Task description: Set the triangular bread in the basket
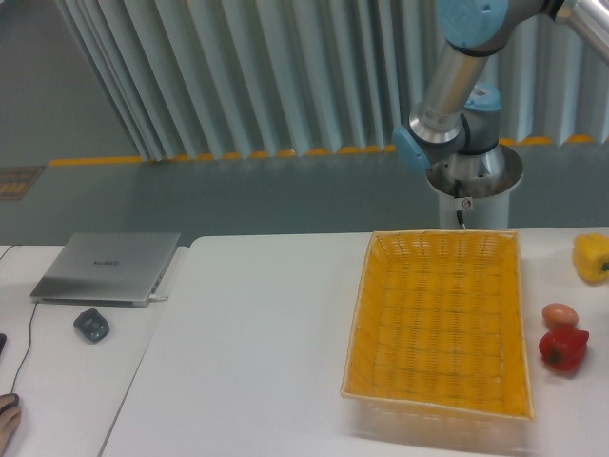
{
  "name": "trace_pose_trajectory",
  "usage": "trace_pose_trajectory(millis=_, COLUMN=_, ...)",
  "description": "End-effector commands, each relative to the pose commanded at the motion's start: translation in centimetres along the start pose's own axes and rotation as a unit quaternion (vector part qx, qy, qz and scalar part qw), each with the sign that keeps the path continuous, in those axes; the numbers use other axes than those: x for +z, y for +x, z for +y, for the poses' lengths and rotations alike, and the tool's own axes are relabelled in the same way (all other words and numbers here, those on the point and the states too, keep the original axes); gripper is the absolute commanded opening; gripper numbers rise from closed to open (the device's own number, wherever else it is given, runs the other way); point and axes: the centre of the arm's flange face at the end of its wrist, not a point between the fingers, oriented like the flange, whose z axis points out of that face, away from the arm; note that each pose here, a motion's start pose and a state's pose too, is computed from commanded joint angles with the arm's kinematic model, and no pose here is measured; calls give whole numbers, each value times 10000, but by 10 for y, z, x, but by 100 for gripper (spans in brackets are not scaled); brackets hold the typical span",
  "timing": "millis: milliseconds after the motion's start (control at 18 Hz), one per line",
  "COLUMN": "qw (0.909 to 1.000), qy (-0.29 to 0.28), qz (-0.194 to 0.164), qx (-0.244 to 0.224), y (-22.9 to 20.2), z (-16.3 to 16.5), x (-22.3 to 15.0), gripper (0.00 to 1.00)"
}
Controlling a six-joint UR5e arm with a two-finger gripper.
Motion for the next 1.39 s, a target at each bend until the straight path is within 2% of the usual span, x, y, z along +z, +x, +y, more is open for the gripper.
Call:
trace_pose_trajectory(millis=56, qw=10000, qy=-11, qz=0, qx=21, y=0, z=1, x=-1, gripper=4)
trace_pose_trajectory(millis=111, qw=10000, qy=-16, qz=7, qx=14, y=0, z=1, x=0, gripper=0)
trace_pose_trajectory(millis=667, qw=10000, qy=-46, qz=-35, qx=27, y=1, z=4, x=-7, gripper=0)
trace_pose_trajectory(millis=1000, qw=9998, qy=-51, qz=-177, qx=-1, y=28, z=2, x=-78, gripper=0)
trace_pose_trajectory(millis=1222, qw=9997, qy=183, qz=-189, qx=13, y=44, z=-20, x=-122, gripper=0)
trace_pose_trajectory(millis=1389, qw=9984, qy=366, qz=-266, qx=-343, y=28, z=-89, x=-155, gripper=0)
